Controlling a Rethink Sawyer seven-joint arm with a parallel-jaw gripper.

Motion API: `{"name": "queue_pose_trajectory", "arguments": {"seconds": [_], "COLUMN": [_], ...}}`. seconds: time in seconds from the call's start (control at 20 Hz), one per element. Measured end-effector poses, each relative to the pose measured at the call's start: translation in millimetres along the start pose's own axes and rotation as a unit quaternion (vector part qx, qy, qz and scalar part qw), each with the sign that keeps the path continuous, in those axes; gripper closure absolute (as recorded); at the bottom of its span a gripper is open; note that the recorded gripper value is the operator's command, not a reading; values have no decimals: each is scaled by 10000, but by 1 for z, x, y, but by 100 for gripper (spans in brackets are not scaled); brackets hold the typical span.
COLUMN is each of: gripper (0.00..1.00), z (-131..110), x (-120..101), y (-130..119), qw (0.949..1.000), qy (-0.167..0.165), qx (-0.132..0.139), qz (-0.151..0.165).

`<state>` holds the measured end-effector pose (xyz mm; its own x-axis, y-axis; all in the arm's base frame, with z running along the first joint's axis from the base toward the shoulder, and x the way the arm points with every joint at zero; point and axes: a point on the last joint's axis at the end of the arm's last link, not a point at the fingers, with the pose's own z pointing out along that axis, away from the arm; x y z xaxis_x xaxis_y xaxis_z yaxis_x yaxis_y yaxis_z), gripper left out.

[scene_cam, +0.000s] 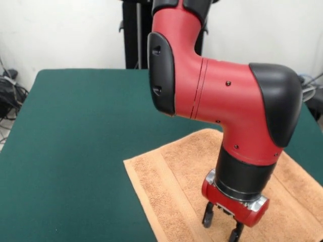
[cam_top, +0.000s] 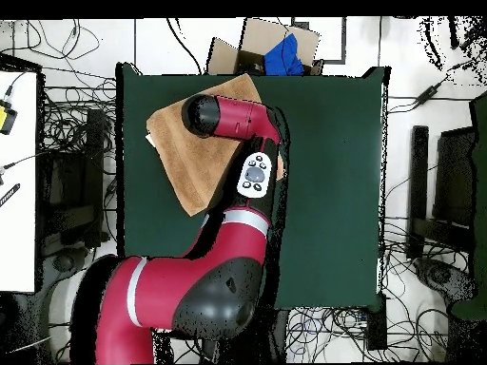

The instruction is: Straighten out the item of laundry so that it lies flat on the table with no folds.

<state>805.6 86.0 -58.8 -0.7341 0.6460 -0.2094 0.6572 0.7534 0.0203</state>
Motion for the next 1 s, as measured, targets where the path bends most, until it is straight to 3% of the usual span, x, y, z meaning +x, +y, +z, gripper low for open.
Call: {"name": "queue_pose_trajectory", "arguments": {"seconds": [0.6, 1.0], "gripper": [0, 0], "z": [2, 12], "x": [-7, -52], "y": [-3, -31], "qw": [9999, 9985], "qy": [-120, -406], "qx": [-40, -171], "qz": [22, 312]}}
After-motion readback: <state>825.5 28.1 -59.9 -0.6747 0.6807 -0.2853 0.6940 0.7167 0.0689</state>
